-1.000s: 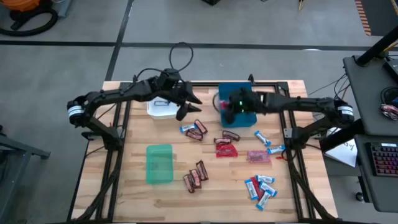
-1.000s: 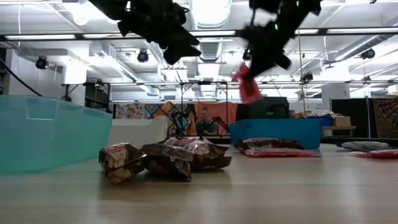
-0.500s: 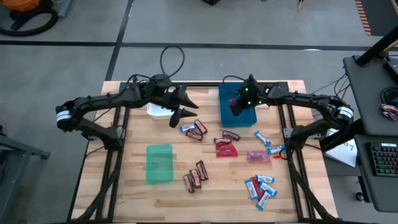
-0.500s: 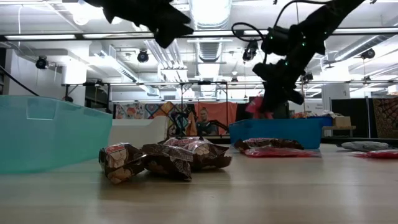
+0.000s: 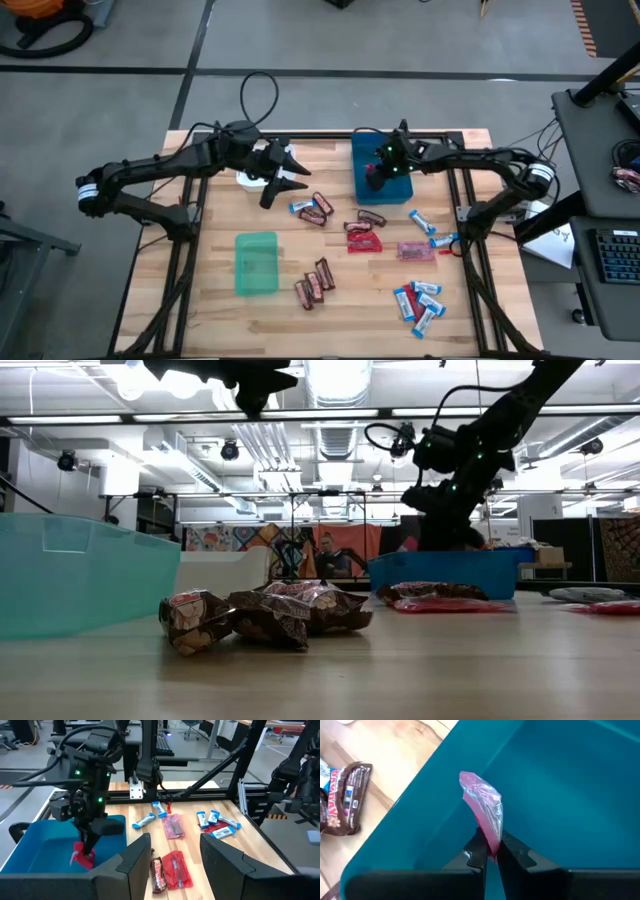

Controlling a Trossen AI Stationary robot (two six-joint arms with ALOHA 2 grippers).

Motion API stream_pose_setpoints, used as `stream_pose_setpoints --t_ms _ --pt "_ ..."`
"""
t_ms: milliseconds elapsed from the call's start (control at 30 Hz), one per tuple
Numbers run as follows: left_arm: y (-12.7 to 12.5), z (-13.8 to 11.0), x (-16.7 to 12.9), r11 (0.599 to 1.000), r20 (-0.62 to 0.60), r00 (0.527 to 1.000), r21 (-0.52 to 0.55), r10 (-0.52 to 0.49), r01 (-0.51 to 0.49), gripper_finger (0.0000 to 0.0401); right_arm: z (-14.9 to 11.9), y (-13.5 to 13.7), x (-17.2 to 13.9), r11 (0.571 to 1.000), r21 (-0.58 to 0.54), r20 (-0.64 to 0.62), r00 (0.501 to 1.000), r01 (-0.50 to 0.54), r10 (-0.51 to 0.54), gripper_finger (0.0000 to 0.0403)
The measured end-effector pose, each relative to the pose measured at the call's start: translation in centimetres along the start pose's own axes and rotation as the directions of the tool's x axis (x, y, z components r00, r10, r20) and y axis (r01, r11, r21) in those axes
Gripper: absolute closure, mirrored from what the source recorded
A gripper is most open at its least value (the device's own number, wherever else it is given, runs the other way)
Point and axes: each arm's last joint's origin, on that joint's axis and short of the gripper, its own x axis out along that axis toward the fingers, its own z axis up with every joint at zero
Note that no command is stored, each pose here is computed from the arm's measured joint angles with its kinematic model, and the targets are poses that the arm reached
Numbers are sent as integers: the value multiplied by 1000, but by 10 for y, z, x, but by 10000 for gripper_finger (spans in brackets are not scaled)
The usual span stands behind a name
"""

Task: Sort candy
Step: Put the red candy into the blue bin, then put the brown chocolate bar into the green bin

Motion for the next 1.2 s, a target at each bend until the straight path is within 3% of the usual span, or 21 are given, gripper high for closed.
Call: stream_pose_setpoints --t_ms 200,667,867,1200 --pt "0 0 0 1000 -1 1000 0 0 0 247 0 -2 4 1000 -2 8 1000 26 -26 350" --pt "0 -3 1 1000 -11 1000 9 0 0 247 11 -9 -1 996 25 56 995 80 -81 201" --pt "1 -16 4 1000 -47 999 -11 -4 4 247 23 -5 -6 997 30 91 993 71 -73 177" --pt "-1 -25 6 999 -79 997 -40 -14 11 247 45 1 -30 988 11 -14 988 156 -156 157"
